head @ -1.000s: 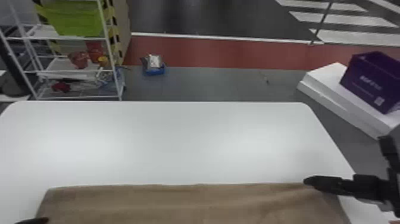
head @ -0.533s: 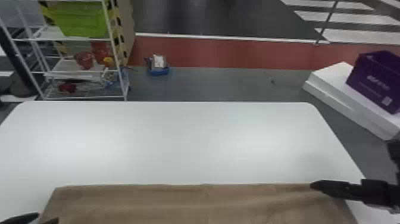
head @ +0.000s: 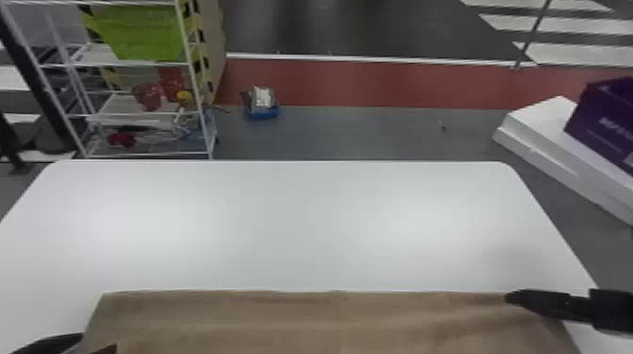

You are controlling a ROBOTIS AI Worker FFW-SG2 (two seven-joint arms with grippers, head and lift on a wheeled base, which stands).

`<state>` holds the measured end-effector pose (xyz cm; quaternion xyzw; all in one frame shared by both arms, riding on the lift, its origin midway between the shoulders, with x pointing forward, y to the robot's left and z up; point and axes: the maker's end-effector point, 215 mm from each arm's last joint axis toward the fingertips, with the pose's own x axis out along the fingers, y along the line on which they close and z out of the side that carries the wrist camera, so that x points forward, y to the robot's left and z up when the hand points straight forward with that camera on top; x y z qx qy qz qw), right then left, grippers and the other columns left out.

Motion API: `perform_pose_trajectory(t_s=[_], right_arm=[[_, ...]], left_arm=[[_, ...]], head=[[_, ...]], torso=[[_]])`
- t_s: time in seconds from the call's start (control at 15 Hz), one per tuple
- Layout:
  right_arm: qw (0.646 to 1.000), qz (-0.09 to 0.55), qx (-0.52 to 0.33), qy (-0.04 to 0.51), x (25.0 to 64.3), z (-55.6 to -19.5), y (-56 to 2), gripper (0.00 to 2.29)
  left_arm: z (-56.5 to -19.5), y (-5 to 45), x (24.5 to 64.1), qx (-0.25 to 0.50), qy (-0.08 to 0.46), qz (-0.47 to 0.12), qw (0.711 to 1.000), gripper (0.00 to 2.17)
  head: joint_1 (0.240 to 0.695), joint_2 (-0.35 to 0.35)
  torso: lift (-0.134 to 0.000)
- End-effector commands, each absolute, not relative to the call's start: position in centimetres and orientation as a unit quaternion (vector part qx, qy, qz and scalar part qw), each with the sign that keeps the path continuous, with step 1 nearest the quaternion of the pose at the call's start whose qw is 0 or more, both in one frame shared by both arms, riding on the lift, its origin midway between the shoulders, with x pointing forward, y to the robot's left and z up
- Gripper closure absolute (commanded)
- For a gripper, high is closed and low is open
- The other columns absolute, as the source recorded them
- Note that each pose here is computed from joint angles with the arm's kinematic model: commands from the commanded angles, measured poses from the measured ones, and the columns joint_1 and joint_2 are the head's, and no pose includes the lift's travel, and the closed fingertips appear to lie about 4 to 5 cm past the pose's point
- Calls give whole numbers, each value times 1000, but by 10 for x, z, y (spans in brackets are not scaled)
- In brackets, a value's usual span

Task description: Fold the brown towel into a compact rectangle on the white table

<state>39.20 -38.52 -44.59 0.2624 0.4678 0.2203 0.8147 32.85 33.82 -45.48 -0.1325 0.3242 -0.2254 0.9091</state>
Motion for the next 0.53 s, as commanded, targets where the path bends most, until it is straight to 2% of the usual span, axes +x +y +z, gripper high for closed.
perform_pose_trajectory(t_s=[0.0,0.33,0.4,0.47], right_arm=[[815,224,263,466,392,-445,-385,218],[815,225,264,464,393,-445,-385,218],[815,225,264,464,393,-445,-386,218],[815,225,263,464,393,-446,-386,218]], left_arm=[[-462,330,327,-125,334,-229,906,144],[-473,329,326,-109,351,-227,902,167],[-473,329,326,-106,352,-229,901,292],[-472,327,325,-101,353,-235,900,603]], head=[[695,-72],[695,-91],[695,-92],[695,-92]], torso=[[-124],[-124],[-124],[-124]])
